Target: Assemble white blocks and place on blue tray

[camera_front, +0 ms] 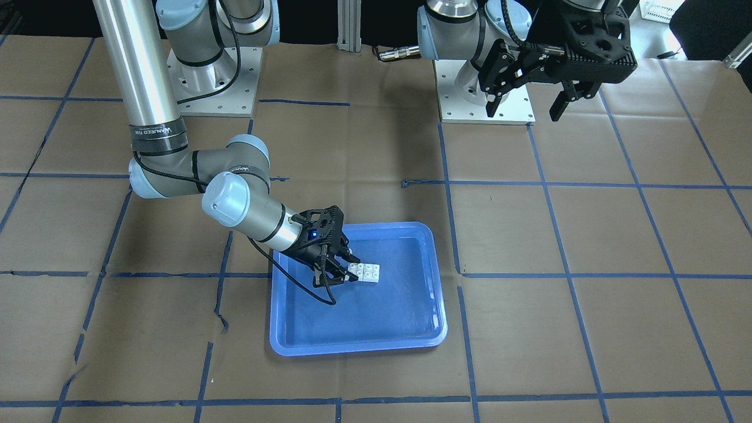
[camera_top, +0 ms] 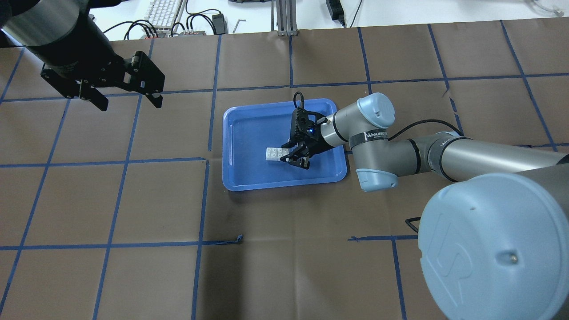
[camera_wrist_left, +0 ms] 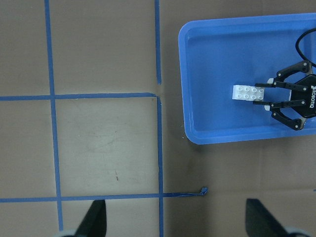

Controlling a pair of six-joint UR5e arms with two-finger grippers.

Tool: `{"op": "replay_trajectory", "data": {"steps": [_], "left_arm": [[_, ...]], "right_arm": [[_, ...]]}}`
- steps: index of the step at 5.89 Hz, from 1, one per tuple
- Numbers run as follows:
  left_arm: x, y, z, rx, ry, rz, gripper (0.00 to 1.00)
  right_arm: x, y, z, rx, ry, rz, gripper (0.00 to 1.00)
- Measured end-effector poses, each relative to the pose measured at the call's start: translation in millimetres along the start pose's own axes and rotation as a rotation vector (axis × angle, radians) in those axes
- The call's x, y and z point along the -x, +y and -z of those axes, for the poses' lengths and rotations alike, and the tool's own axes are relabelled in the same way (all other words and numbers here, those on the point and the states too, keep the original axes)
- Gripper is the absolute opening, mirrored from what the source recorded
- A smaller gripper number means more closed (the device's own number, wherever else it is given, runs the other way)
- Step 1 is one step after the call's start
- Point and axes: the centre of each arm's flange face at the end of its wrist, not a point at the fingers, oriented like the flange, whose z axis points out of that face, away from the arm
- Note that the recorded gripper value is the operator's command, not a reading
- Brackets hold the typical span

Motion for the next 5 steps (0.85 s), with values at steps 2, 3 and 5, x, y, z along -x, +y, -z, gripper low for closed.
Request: {"op": "replay_trajectory", "data": {"steps": [2,3,5], "left_arm": [[-0.2,0.0,0.0,0.000,0.003,0.000,0.99],[0.0,-0.1,0.0,0.000,0.003,0.001,0.99],[0.2,-0.2,0.0,0.000,0.005,0.002,0.99]], "right_arm": [[0.4,-0.1,0.0,-0.003,-0.001,0.000,0.64],[0.5,-0.2,-0.1,-0.004,-0.001,-0.001,0.67],[0.2,-0.4,0.1,-0.004,-0.001,-0.002,1.00]]}}
